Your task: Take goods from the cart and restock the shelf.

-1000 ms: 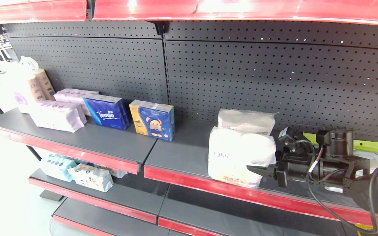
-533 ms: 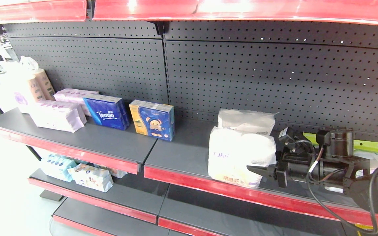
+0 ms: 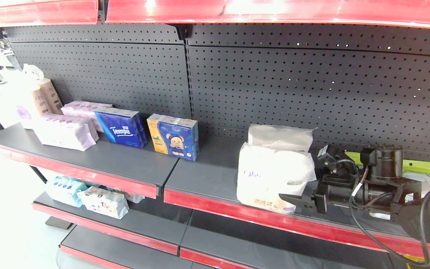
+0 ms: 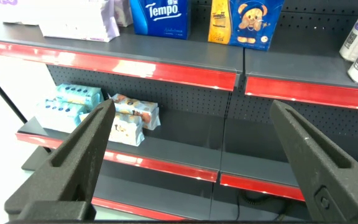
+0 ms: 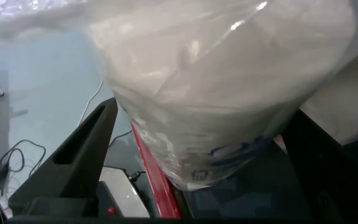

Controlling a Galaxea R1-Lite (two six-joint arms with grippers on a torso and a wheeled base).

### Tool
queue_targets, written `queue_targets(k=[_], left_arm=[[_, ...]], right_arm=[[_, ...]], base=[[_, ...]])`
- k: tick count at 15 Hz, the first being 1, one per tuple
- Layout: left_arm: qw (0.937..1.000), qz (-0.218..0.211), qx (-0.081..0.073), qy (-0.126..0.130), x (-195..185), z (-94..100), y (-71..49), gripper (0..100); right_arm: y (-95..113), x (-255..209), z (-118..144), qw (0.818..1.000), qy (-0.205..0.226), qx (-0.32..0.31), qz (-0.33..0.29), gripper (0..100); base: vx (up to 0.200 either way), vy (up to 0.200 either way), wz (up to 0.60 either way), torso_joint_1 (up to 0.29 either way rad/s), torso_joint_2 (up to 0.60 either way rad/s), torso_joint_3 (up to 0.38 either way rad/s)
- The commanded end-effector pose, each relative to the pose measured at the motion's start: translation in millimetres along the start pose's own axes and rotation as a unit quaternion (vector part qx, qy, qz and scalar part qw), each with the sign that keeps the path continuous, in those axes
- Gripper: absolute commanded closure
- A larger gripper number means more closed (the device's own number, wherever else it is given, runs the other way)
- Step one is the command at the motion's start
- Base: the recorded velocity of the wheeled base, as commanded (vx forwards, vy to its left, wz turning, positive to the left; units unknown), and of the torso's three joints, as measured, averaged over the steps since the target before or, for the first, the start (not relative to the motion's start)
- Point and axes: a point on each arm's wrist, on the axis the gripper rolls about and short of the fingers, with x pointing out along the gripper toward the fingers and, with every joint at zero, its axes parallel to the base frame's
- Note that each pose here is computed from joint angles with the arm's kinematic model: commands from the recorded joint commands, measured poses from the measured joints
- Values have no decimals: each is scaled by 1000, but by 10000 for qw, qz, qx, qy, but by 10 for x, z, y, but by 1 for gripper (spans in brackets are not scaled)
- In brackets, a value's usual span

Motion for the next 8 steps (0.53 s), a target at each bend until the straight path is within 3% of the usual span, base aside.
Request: queue_targets(k=[1, 8], left_arm=[[10000, 1, -1, -2, 0, 1, 0, 0], [10000, 1, -2, 14, 2, -3, 0, 0]], right_arm=[[-3, 0, -5, 10000, 3, 5, -2, 0], [-151, -162, -70, 9993, 13, 164, -331, 0]], base=[[0, 0, 0, 0, 0, 0], [0, 0, 0, 0, 0, 0]])
